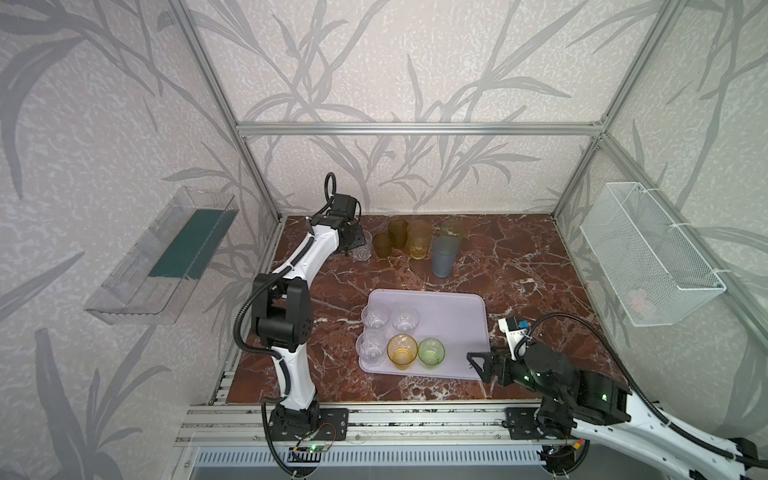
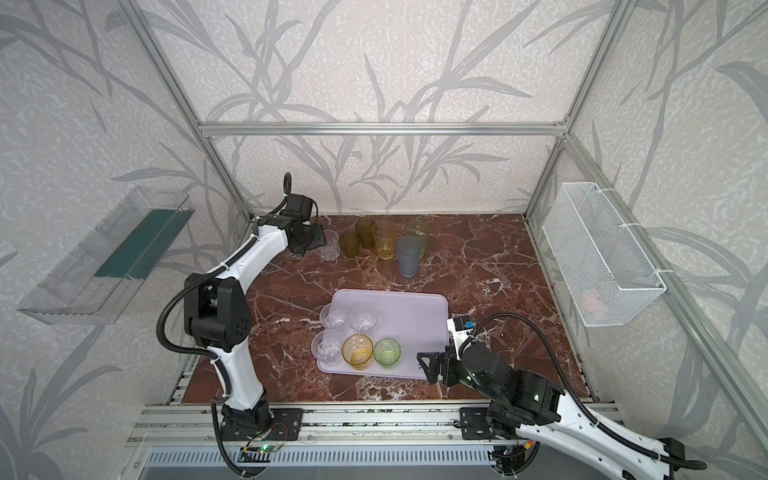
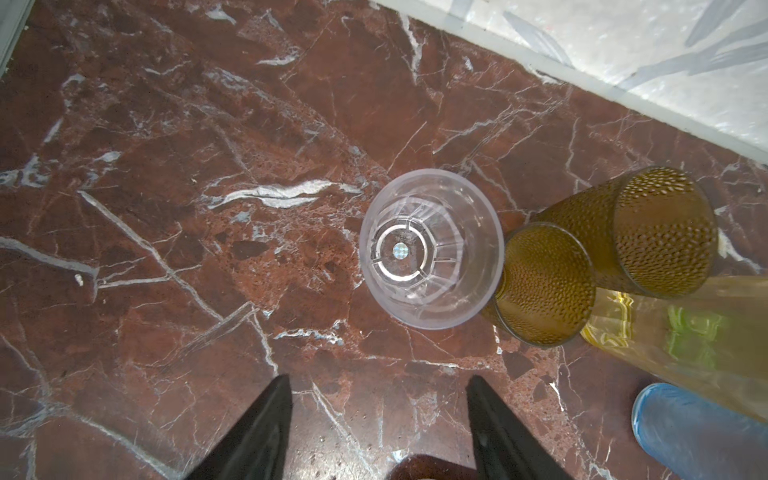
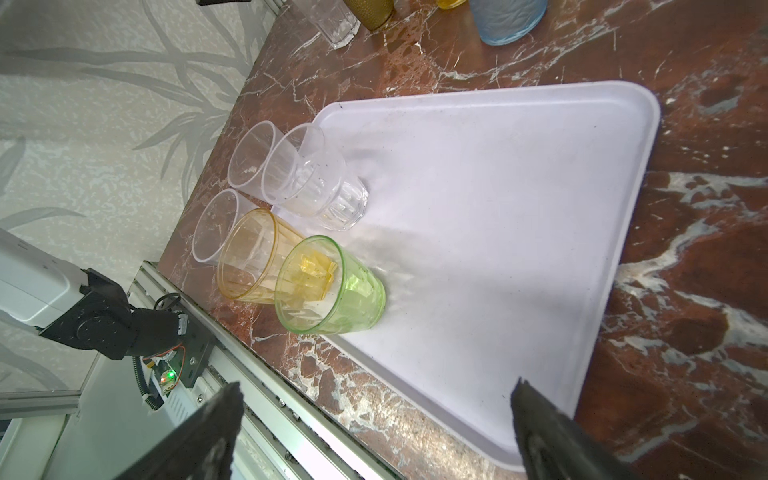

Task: Place the glasses into the tray
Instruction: 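Reach the left gripper to the clear glass beyond the tray while the right gripper withdraws, then close the left gripper on the clear glass and lift it, then carry the clear glass with the left gripper over the tray, then lower the clear glass onto the tray beside the other clear glasses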

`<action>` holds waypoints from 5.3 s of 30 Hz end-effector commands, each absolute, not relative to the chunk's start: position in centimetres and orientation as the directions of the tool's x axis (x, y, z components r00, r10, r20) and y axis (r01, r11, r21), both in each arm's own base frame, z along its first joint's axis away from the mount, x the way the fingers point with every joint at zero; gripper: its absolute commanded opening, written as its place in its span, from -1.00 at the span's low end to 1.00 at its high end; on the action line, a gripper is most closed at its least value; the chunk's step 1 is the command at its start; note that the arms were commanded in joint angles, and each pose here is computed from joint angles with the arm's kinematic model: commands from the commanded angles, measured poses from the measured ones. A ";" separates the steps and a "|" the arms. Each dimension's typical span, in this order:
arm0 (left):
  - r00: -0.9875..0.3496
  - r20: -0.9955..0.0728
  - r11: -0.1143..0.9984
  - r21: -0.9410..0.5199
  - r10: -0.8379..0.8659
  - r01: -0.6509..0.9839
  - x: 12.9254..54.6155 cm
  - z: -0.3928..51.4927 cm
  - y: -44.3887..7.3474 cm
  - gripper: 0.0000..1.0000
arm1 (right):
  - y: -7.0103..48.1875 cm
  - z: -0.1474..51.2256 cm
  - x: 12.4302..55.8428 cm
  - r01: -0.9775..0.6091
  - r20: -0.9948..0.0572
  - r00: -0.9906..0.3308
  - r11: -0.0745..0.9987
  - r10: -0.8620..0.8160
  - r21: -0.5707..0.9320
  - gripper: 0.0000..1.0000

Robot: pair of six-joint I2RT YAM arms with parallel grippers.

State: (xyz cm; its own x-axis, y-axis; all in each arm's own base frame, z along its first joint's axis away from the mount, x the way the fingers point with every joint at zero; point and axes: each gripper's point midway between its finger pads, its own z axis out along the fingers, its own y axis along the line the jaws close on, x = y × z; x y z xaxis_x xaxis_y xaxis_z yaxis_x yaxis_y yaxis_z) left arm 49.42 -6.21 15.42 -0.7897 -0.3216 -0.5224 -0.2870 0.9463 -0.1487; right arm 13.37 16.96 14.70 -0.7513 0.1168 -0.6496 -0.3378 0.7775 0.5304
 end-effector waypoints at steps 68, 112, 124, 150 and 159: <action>-0.873 -0.418 0.965 -0.036 -0.251 -0.260 51.4 15.0 -4.7 -1.00 | 16.5 11.6 14.4 -0.175 -0.559 -0.793 0.787 0.244 0.592 0.98; -0.808 -0.557 0.943 -0.332 -0.191 0.006 29.0 24.5 -11.6 -1.00 | 19.2 14.2 14.2 -0.172 -0.429 -0.864 0.646 0.263 0.744 0.98; -0.802 -0.582 0.933 -0.346 -0.132 0.097 26.8 25.7 -15.6 -1.00 | 19.8 15.2 14.6 -0.180 -0.417 -0.872 0.625 0.256 0.759 0.98; -0.790 -0.606 0.901 -0.287 0.093 0.326 23.1 25.0 -26.7 -1.00 | 20.3 17.2 14.8 -0.216 -0.433 -0.858 0.570 0.278 0.793 0.98; -0.802 -0.578 0.892 -0.273 0.147 0.360 22.9 23.3 -29.3 -1.00 | 20.2 18.0 15.1 -0.235 -0.455 -0.840 0.558 0.295 0.796 0.98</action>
State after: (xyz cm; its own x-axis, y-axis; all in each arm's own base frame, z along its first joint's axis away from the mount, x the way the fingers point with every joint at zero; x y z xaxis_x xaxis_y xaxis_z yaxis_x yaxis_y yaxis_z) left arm 22.45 -28.26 22.10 -0.8159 0.1754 -0.5510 0.3618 0.8982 -0.2498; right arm 14.65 20.02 15.93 -0.8628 0.2751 -0.4240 -0.1984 0.5873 0.7847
